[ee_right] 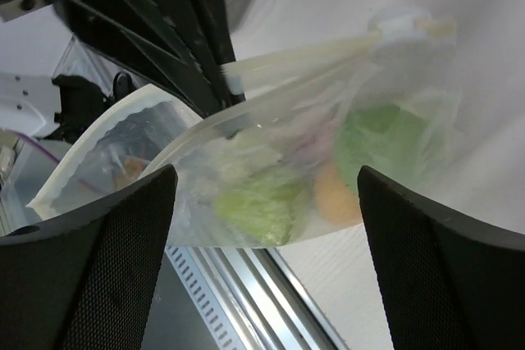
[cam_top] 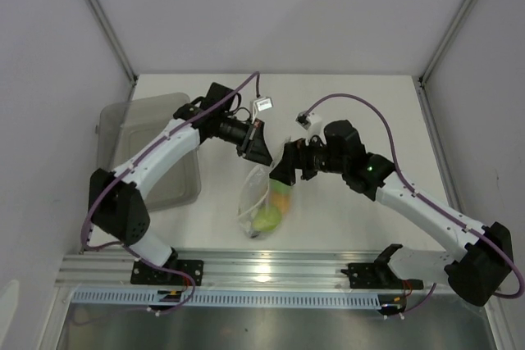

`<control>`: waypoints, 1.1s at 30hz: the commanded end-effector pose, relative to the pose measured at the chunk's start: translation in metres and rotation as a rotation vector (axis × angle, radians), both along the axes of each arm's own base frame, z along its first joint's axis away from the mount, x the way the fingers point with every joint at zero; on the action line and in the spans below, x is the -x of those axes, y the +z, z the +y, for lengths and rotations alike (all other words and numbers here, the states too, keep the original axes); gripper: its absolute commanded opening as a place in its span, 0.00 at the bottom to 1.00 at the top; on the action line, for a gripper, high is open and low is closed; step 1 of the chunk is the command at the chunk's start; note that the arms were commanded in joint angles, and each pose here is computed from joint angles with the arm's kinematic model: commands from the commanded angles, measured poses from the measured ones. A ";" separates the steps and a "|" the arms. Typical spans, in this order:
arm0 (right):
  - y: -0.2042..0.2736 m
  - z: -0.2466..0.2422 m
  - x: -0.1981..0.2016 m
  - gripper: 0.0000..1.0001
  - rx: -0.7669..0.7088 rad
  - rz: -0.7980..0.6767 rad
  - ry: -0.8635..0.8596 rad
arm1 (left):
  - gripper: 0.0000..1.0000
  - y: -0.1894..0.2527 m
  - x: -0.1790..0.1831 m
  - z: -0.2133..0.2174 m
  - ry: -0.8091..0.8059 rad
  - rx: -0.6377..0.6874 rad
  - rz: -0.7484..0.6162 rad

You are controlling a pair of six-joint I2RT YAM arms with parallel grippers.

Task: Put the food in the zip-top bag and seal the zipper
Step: Zip the zipper food storage bag at the center of the board.

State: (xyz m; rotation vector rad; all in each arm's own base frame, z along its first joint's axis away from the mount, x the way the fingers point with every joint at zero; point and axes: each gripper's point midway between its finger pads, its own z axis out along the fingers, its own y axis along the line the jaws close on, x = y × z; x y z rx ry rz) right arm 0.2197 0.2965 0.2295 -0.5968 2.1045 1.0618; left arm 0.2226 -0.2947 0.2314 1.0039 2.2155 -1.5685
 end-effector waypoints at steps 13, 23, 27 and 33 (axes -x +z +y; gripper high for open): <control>-0.012 0.008 -0.029 0.91 -0.042 0.065 -0.218 | 0.37 0.014 -0.015 0.003 0.160 0.009 -0.200; -0.016 0.009 -0.032 0.92 -0.065 0.082 -0.269 | 0.49 0.011 -0.003 0.019 0.188 -0.019 -0.274; -0.021 0.010 -0.032 0.92 -0.055 0.091 -0.267 | 0.50 0.002 0.003 0.023 0.202 -0.019 -0.271; -0.028 0.009 -0.030 0.92 -0.052 0.095 -0.269 | 0.53 0.013 0.012 0.025 0.194 0.028 -0.321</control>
